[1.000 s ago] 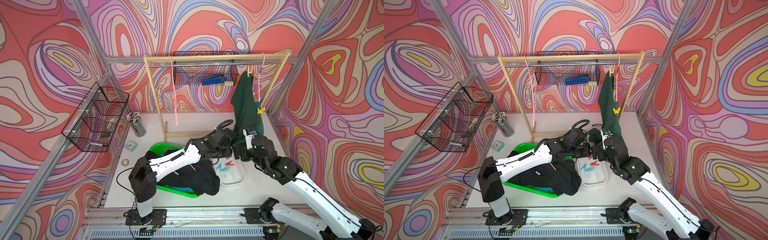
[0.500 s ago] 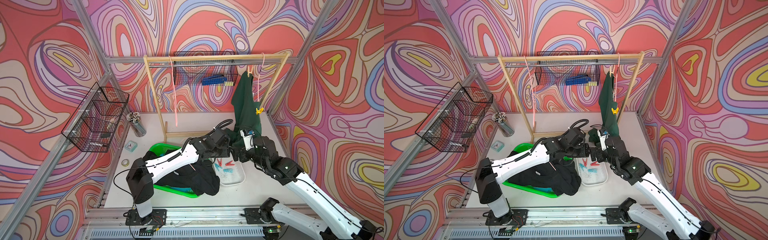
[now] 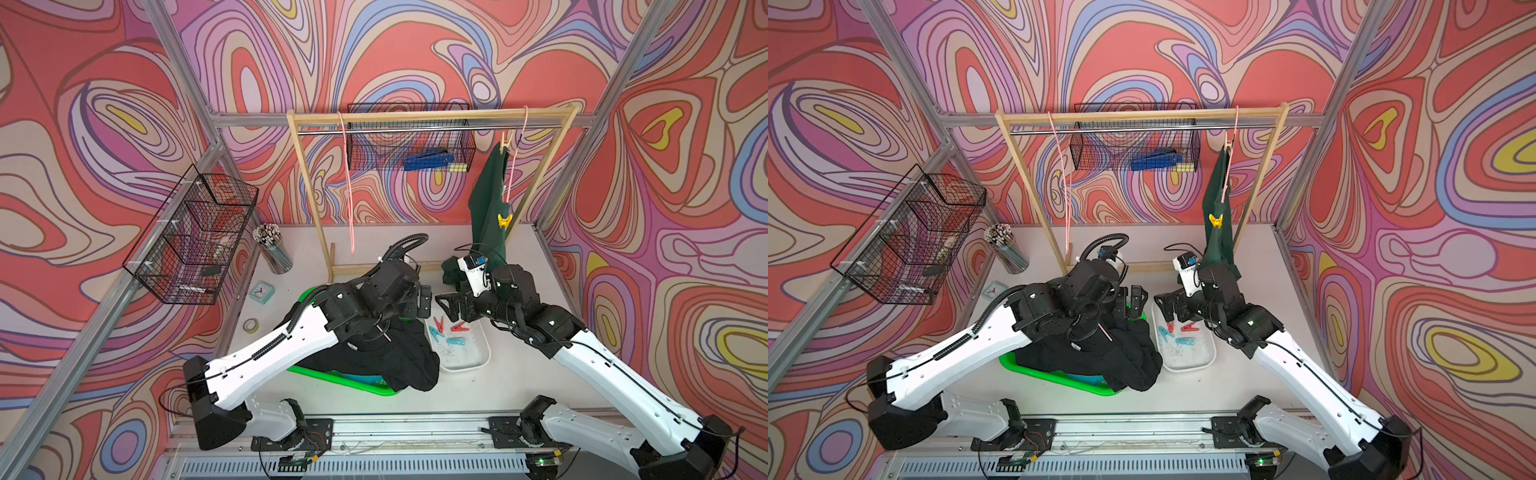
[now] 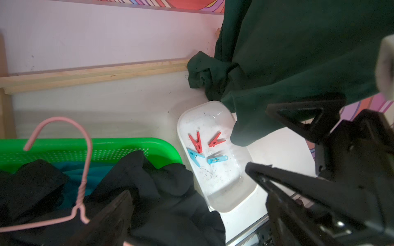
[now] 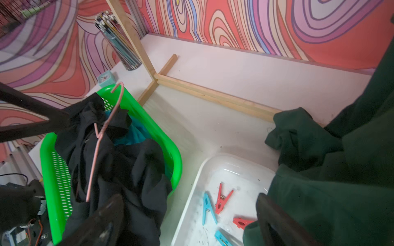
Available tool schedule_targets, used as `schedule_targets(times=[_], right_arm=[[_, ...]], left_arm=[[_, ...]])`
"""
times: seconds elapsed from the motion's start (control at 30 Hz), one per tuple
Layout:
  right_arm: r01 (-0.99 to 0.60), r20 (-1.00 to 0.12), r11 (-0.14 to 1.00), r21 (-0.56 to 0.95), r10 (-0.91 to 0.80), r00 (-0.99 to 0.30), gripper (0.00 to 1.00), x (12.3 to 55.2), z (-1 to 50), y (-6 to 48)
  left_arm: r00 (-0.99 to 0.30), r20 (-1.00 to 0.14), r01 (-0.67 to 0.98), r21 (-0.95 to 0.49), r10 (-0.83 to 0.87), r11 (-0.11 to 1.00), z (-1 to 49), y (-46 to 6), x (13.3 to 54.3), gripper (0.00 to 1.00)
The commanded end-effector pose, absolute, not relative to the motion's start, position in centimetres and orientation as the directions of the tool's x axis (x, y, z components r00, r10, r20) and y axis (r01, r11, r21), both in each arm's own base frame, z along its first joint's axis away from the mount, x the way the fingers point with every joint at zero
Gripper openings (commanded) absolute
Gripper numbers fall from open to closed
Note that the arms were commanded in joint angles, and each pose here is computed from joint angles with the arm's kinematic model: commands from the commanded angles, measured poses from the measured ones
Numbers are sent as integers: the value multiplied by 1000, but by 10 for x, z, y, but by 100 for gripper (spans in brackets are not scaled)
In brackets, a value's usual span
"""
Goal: Remove the clothespins securing t-shirts to the hanger
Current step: Pick up the hanger from the basket.
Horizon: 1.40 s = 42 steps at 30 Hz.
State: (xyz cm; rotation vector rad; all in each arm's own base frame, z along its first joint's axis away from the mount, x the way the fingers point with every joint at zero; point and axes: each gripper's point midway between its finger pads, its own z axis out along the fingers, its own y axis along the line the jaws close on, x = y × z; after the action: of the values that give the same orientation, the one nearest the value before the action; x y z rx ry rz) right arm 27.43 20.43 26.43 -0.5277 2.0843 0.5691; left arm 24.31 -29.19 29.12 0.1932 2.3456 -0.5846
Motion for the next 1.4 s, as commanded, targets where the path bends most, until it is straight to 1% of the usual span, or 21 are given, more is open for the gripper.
schedule_targets(times=[0.0, 0.1, 0.27, 0.47, 0.67, 0.8, 0.87, 1.03, 1.07, 1.13, 1.17, 1.23, 1.37], right_arm=[[-608, -855, 752, 254, -120, -505, 98, 279, 282, 224], [-617, -841, 729, 296, -107, -530, 98, 281, 283, 234], [-630, -833, 695, 346, -83, -548, 98, 280, 285, 253], [-678, -817, 669, 307, -180, -548, 98, 270, 274, 300], [-659, -775, 648, 381, -165, -610, 97, 272, 258, 327], [-657, -762, 623, 425, -145, -631, 94, 273, 253, 339], [-660, -760, 608, 443, -137, -636, 92, 272, 253, 347], [-656, -735, 593, 468, -151, -661, 85, 272, 244, 366], [-654, -728, 590, 474, -154, -668, 84, 272, 241, 369], [-638, -712, 590, 496, -145, -687, 83, 274, 237, 376], [-631, -705, 587, 507, -139, -696, 82, 275, 236, 379], [-618, -692, 582, 528, -128, -711, 79, 277, 233, 384], [-609, -674, 580, 542, -134, -727, 75, 282, 229, 395]], left_arm=[[-732, -680, 316, -287, 40, 904, 284, -271, 234, 100], [-741, -669, 322, -270, 64, 907, 282, -254, 230, 100], [-764, -645, 250, -297, -1, 921, 276, -211, 232, 100], [-757, -651, 212, -319, -51, 924, 271, -177, 230, 100], [-795, -603, 137, -291, -70, 947, 250, -145, 230, 100], [-837, -531, 59, -333, -135, 941, 230, -126, 233, 100], [-846, -507, 50, -382, -164, 923, 225, -124, 234, 100], [-866, -453, 6, -433, -212, 902, 212, -116, 239, 100], [-871, -433, -9, -460, -233, 888, 210, -116, 240, 100], [-883, -355, -48, -582, -306, 812, 209, -124, 243, 100], [-887, -330, -56, -619, -324, 783, 209, -128, 244, 100], [-885, -316, -70, -635, -341, 770, 206, -129, 246, 100], [-877, -342, -68, -606, -337, 792, 201, -123, 249, 100]])
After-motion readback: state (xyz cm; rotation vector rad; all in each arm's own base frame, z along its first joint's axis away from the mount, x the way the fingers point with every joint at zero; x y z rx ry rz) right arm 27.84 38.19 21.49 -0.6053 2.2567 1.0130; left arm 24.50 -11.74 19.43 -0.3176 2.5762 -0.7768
